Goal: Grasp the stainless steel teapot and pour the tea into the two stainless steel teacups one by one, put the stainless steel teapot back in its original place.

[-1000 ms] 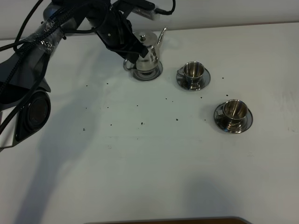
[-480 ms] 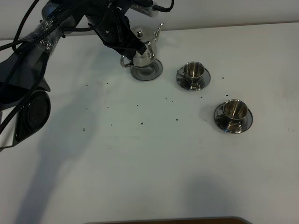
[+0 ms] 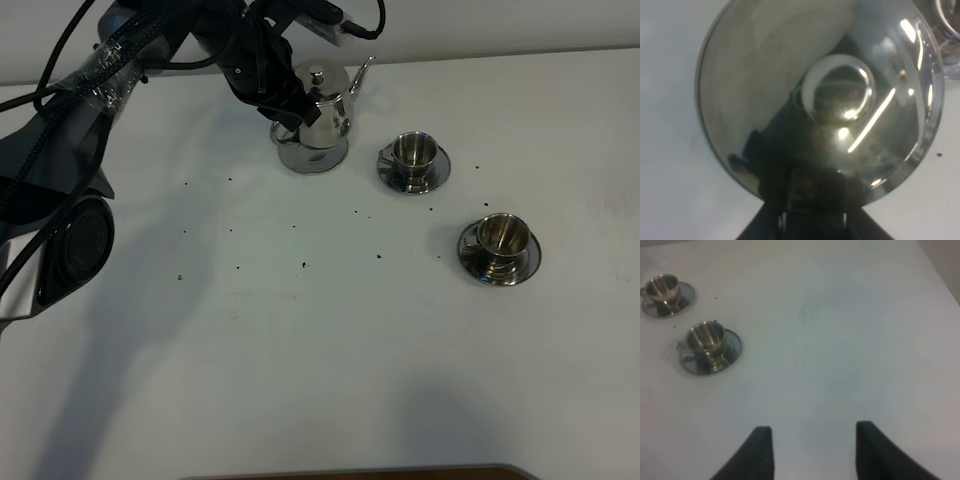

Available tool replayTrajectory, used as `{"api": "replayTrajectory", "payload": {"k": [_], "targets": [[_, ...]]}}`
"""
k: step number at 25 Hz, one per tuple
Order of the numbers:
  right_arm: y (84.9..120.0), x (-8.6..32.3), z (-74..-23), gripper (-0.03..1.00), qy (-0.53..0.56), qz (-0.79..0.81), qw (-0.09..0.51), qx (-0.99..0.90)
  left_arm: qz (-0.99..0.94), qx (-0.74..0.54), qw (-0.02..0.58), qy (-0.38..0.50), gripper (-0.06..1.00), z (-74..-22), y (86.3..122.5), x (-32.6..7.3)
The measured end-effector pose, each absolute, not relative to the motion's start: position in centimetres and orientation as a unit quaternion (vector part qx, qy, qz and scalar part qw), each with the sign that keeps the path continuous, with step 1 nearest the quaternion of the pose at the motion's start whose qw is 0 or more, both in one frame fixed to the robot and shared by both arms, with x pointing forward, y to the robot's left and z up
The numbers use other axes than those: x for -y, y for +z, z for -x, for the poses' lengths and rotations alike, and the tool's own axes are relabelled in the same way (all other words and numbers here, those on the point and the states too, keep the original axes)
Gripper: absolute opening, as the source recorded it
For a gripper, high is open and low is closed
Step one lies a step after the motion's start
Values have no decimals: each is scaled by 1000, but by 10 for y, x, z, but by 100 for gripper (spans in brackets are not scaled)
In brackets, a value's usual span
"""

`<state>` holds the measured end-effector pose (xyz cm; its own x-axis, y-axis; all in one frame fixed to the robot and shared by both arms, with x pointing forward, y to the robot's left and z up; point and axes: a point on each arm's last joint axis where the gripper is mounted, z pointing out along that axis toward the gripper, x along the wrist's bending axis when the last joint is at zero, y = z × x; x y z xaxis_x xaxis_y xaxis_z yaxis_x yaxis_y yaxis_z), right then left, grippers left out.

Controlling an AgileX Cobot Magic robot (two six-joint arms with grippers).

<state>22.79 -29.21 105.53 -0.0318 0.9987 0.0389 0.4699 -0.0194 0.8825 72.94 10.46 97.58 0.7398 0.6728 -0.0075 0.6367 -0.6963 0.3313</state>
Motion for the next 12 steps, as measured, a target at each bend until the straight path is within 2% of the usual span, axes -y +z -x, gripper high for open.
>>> {"api": "replayTrajectory", "payload": {"k": [12], "targets": [[1055, 292, -228, 38, 382, -603, 346, -609, -926, -329, 182, 40, 26, -726, 977, -96]]}}
